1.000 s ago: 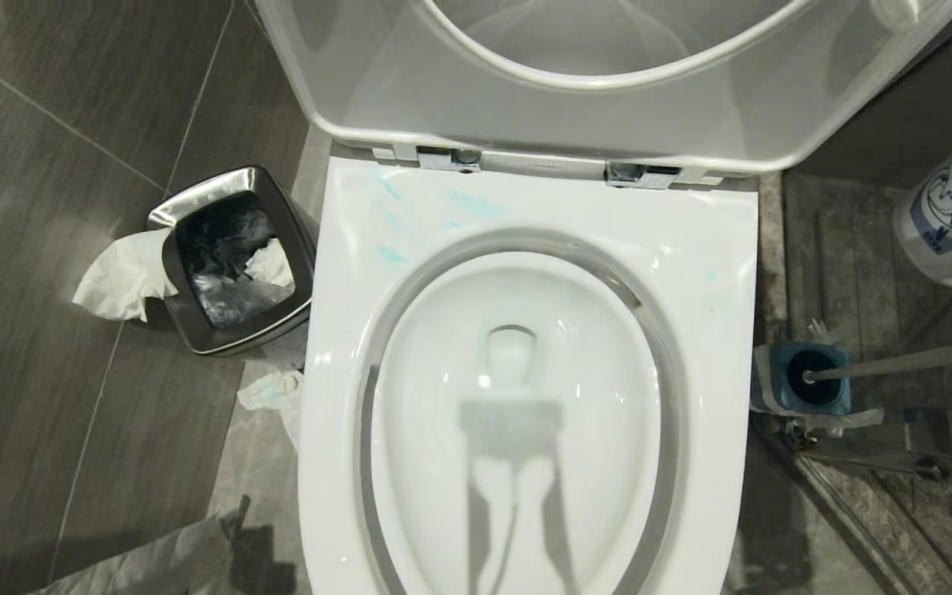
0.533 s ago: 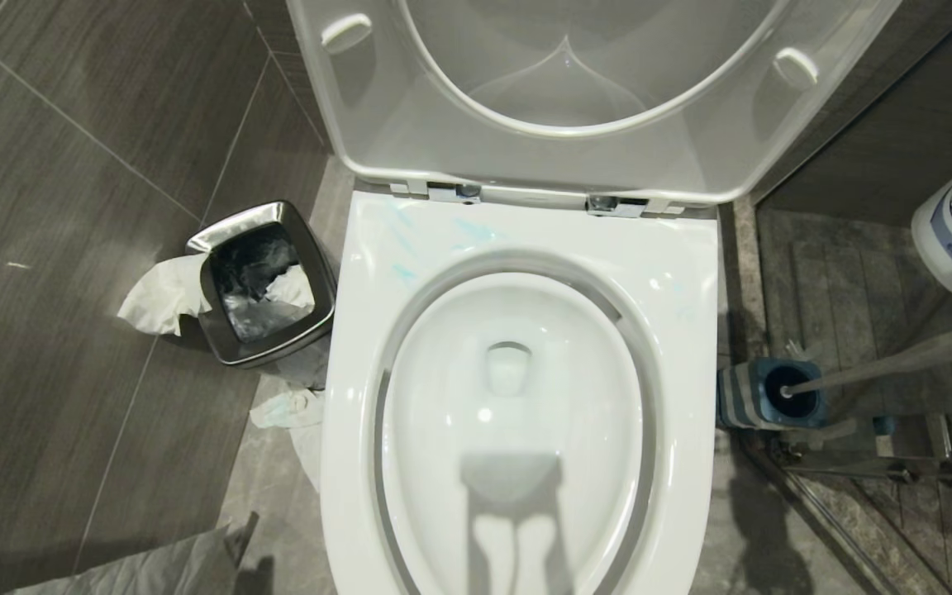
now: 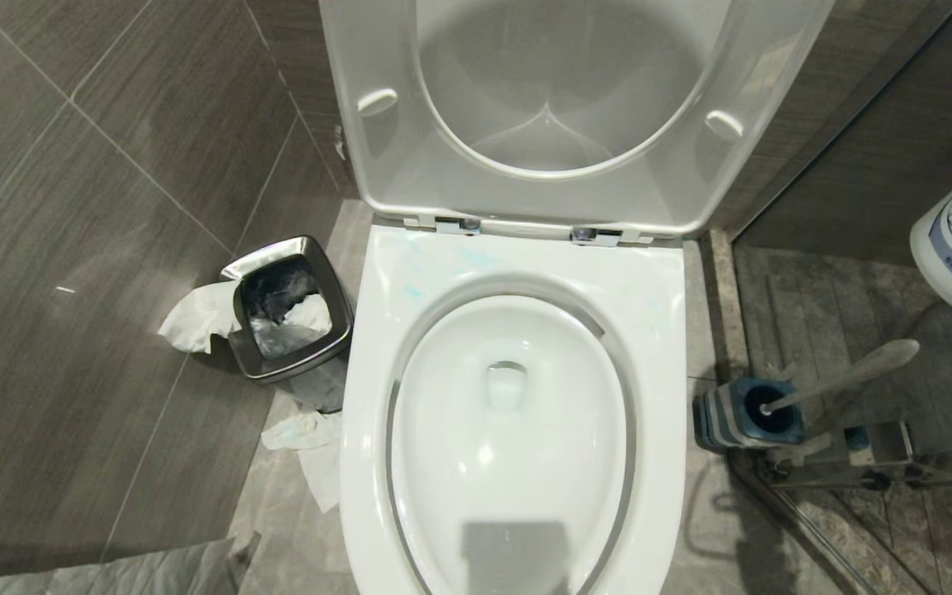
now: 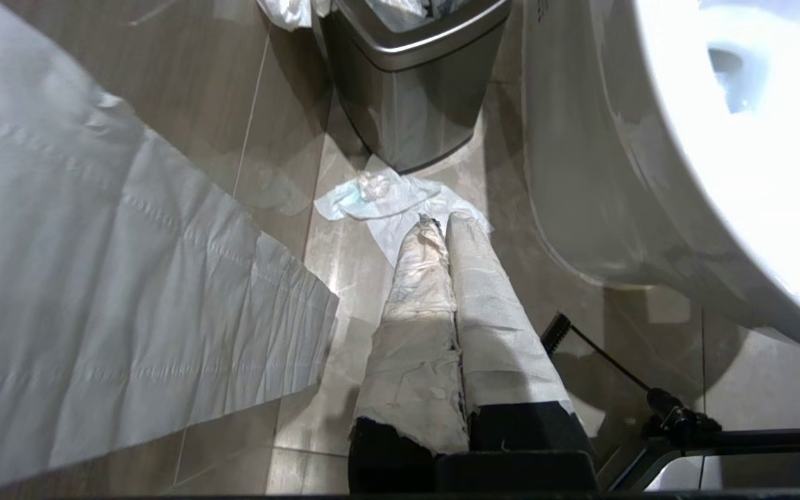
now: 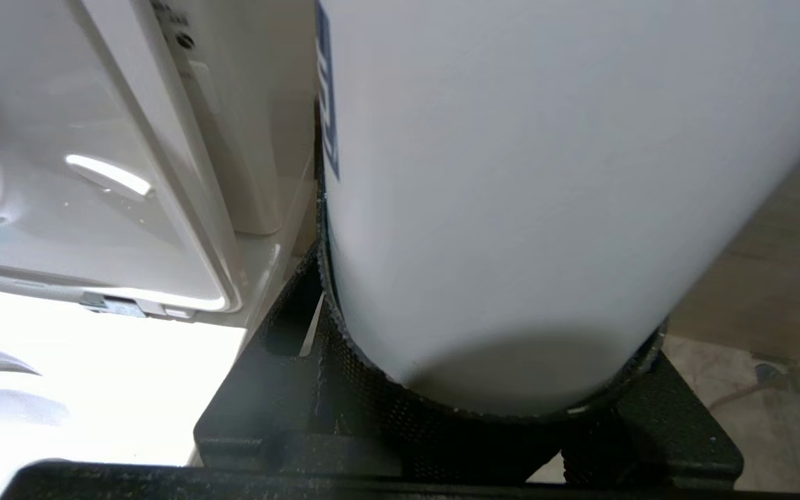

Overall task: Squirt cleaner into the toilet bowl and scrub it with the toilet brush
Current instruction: Pour in the cleaning agent

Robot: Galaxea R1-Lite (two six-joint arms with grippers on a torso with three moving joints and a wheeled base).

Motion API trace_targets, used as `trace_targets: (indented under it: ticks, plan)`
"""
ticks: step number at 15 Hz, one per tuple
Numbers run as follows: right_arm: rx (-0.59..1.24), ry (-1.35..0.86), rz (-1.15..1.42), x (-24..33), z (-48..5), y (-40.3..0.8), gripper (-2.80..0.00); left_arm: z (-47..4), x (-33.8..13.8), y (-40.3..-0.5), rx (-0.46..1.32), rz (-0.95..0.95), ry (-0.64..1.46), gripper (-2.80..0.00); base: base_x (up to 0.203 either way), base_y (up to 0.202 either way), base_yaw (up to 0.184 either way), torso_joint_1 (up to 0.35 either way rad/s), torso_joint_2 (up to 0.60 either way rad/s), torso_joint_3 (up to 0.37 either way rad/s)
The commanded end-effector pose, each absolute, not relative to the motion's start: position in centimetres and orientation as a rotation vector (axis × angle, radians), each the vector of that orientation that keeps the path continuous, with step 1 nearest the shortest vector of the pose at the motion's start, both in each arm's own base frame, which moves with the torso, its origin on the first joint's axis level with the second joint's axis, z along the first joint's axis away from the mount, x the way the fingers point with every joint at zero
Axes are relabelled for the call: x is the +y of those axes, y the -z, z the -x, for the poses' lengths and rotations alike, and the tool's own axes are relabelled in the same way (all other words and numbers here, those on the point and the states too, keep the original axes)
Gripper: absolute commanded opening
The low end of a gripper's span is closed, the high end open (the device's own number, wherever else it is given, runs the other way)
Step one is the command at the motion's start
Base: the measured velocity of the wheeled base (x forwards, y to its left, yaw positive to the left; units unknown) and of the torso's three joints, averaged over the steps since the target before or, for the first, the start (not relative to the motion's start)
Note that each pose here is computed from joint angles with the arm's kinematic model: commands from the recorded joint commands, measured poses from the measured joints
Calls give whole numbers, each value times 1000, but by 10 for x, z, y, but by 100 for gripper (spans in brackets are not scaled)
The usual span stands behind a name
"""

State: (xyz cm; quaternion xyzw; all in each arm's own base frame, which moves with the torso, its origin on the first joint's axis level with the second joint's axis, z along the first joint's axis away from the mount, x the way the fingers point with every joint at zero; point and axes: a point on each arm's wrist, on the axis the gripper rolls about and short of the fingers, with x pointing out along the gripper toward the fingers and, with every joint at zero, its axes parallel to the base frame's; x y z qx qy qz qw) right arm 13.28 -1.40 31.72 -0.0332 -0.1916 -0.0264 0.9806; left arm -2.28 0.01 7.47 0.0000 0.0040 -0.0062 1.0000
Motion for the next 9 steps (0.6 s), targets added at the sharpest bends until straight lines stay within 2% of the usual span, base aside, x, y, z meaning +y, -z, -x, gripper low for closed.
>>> trace_targets:
  ticks: [1,9]
  plan:
    - [-372,54,70,-14,-134,-313,-280,23,0,-75,9,0,12,-280,0,0,0,-2,7,203]
    - [-324,53,77,-14,-135,-298,-280,23,0,-75,8,2,12,-280,0,0,0,1,1,203]
